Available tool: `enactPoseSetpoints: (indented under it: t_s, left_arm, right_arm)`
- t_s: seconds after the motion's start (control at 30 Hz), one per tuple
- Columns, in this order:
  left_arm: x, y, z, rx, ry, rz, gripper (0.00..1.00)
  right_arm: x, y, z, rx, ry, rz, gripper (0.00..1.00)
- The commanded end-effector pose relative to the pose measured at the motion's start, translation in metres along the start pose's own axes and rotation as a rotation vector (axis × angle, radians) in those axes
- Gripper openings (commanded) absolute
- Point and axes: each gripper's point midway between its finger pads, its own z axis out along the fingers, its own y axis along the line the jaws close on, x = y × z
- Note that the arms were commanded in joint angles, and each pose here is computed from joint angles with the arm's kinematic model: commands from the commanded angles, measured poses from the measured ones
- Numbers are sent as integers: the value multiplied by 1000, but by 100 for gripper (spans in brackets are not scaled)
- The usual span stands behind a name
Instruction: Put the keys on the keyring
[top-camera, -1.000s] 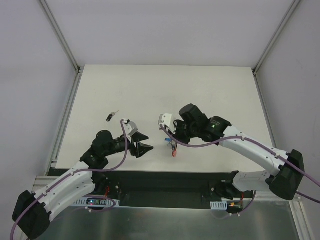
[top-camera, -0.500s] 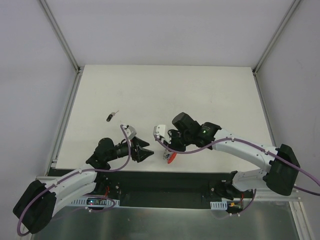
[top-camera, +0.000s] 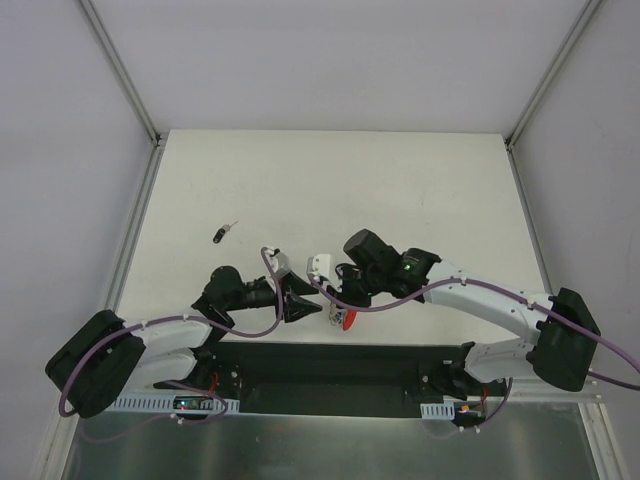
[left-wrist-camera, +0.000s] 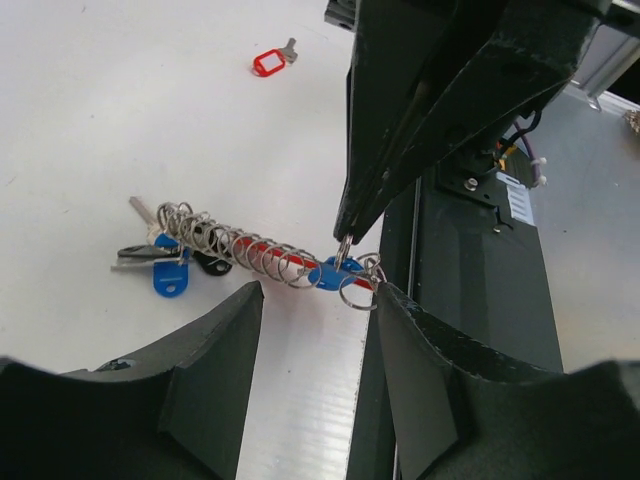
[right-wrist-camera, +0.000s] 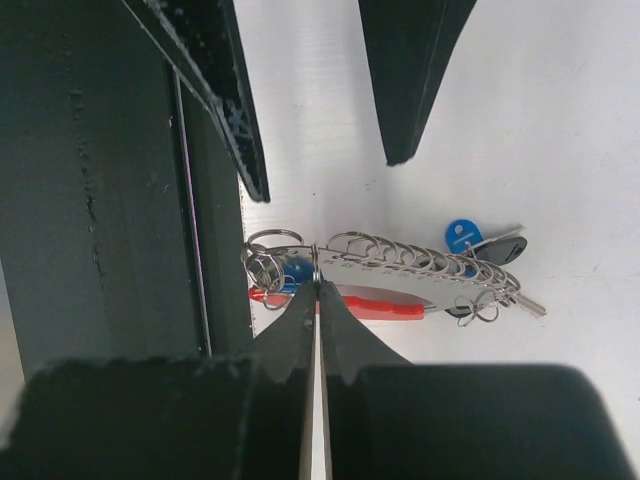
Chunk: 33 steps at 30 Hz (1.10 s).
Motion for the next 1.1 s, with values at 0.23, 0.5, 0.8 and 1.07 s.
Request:
enactPoseSetpoints:
  t_s: [0.23,0.5,0.8,1.07]
  left_arm:
    - [-32,-27,25,214,-71,186,35]
    - [-20,-23,35,228,-16,165,18]
    - [-7,-26,38,252,33,132,20]
    - [-4,-22,41,236,50,127,0]
  right_arm:
    - [-19,9,-7,-24,-96,-17,1]
    - [-21,10,-11,-22,-109,-20,2]
    - [-22,9,-11,-17,-108,-17,1]
    - [-23,8,-13,-1,-117,-6,2]
